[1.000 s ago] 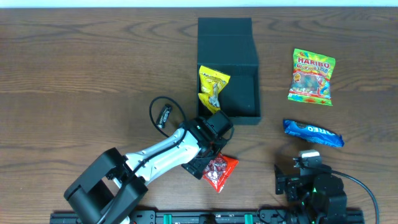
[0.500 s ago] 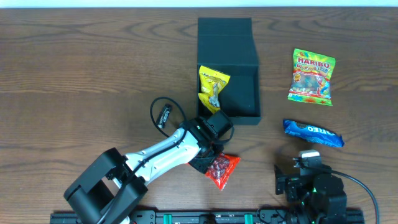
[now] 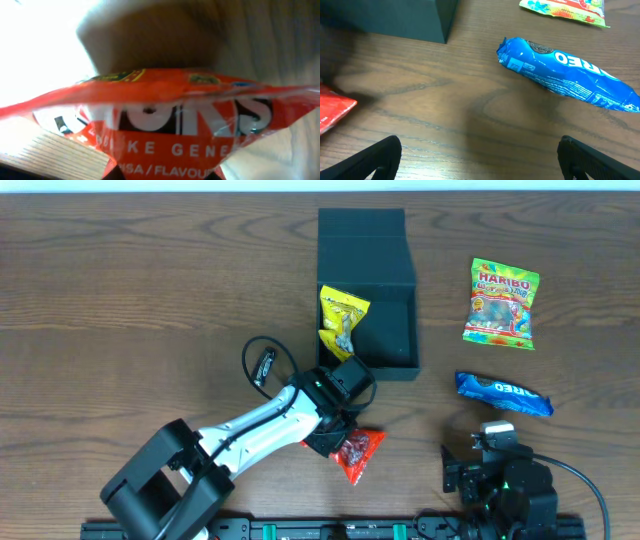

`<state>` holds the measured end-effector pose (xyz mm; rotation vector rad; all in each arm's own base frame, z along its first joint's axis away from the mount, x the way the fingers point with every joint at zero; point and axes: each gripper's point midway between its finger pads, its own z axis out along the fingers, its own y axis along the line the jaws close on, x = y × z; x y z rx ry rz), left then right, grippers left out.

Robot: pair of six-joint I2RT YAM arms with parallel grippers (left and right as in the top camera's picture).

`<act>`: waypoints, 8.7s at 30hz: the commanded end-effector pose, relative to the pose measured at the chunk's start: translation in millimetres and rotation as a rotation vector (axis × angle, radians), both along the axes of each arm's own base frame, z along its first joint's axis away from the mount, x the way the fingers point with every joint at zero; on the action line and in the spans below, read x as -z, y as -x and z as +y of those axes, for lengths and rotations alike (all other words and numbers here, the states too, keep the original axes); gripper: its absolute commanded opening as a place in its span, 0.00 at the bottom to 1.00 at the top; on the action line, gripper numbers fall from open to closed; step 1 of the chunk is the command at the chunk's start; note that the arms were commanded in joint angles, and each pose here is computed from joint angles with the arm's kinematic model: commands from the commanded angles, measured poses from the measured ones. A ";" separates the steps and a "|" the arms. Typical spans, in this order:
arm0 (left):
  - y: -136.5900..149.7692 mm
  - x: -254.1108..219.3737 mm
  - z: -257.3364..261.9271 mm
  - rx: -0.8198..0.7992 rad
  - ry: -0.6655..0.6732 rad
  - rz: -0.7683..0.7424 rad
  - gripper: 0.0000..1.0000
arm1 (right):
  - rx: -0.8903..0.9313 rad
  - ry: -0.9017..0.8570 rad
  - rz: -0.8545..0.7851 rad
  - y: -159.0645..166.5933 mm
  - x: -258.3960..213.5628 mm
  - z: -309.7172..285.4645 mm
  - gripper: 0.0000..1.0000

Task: Pack container
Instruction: 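Grasp the red HACKS bag's top edge with the left gripper and lift, then carry the red bag up and lower it into the box beside yellow, then open the left gripper and retract the left arm toward rest, then move the right gripper up to the green HARIBO Worms bag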

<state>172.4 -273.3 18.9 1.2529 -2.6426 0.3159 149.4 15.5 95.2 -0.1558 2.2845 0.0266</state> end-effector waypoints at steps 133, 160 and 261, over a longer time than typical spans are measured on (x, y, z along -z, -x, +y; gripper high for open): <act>-156.0 -297.8 48.2 1.038 -0.346 -0.673 0.94 | -0.009 0.004 0.005 0.8 2.4 0.5 0.99; -20.8 -220.4 193.6 0.879 -0.484 -0.856 0.95 | -0.009 0.004 0.005 0.8 2.4 0.5 0.99; -21.3 -220.7 190.8 0.880 -0.471 -0.864 0.95 | 0.520 -0.143 0.247 -237.0 -132.2 -94.7 0.99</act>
